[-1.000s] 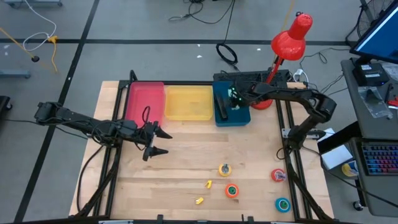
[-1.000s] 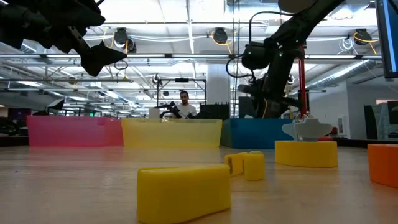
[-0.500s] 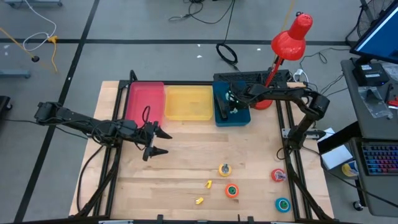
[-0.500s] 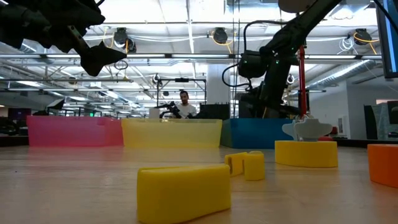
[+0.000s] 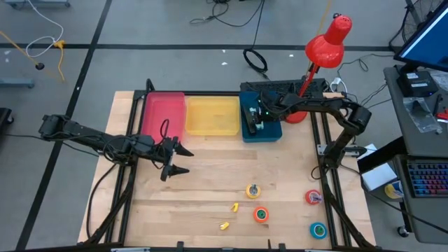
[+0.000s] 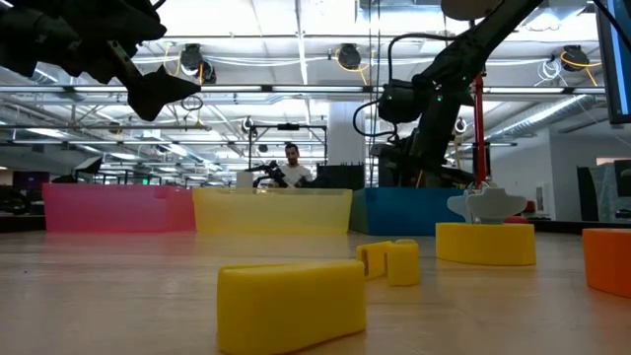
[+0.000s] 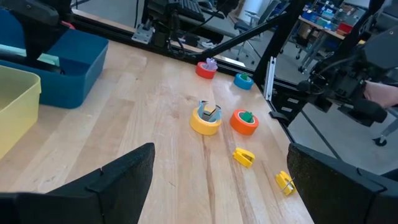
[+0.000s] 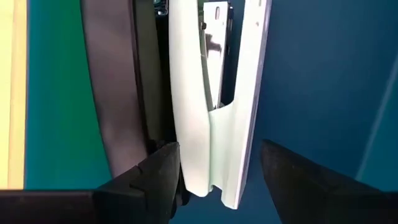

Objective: Pick and place Stapler, Stapler remover, tape
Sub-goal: Put the blue large stapler into the blue bin, then put the left green small stapler into the blue bin

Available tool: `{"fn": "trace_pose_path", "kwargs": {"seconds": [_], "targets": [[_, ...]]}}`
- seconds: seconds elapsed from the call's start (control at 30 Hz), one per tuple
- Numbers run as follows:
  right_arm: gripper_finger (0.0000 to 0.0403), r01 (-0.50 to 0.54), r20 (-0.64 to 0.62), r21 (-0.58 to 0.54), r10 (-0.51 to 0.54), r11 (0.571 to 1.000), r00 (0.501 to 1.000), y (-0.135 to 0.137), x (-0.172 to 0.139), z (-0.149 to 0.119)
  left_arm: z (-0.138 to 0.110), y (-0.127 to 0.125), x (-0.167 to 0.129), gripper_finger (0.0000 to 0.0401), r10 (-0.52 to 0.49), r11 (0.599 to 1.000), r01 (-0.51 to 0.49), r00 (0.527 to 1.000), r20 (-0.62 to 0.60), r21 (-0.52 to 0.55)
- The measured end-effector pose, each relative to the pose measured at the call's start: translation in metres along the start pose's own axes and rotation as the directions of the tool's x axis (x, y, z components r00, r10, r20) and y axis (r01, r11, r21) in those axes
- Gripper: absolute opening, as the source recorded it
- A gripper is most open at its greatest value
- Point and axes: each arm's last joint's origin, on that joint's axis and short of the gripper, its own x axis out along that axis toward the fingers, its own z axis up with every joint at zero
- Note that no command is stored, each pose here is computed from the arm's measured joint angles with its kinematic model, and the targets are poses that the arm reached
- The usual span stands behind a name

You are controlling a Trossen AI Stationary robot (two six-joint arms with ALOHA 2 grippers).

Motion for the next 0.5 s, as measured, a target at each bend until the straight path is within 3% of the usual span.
{"fn": "trace_pose_path", "kwargs": {"seconds": [0.27,0.5], "targets": [[0.0212,-0.035,0.041,0.000,0.035,0.999,0.999,0.001,-0.010,0.004,0.000,0.000,0.000,0.0363,-0.001,1.000,0.001,1.000,0.000,-0.003],[0.0195,-0.132,0.134,-0.052,0.138,0.990,0.981,0.007,-0.052,0.002,-0.001,0.000,0.000,0.0363,-0.007,1.000,0.007,1.000,-0.011,-0.003]]}}
